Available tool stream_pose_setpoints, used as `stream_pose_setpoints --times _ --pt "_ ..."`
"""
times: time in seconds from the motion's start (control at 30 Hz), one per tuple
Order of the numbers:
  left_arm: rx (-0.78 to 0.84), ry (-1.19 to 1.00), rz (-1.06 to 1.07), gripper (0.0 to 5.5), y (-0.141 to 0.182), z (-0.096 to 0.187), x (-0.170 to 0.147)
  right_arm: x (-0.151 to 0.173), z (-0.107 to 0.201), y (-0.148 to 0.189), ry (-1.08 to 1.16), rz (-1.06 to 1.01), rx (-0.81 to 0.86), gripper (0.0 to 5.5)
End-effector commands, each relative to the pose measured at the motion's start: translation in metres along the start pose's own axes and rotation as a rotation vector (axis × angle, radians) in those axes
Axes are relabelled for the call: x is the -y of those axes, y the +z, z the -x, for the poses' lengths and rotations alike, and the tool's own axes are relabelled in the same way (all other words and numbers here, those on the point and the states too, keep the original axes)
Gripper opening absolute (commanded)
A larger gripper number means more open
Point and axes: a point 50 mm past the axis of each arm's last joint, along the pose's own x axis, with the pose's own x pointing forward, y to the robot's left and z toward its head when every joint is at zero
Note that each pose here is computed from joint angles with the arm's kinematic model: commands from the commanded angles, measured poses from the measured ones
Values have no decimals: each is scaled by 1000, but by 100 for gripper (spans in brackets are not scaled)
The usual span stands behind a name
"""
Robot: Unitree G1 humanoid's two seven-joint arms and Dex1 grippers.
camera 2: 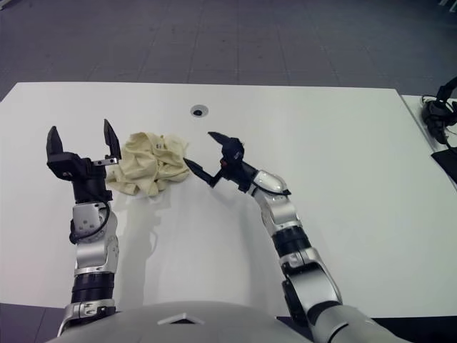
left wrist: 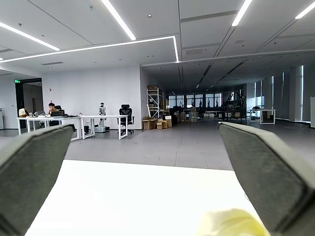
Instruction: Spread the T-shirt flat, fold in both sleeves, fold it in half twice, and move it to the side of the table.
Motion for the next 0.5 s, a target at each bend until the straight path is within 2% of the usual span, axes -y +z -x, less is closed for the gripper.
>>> stream_pose_setpoints --times 0.03,0.23,0.5 --pt "-17 -26 -11 540 -7 0 4 0 -24 -3 58 -25 -40 473" --pt "-31 -24 -19 540 -12 2 4 -6 -46 -12 67 -12 -96 381" --pt "-31 -27 -19 540 -12 4 6 -9 -56 -19 48 24 -158 253"
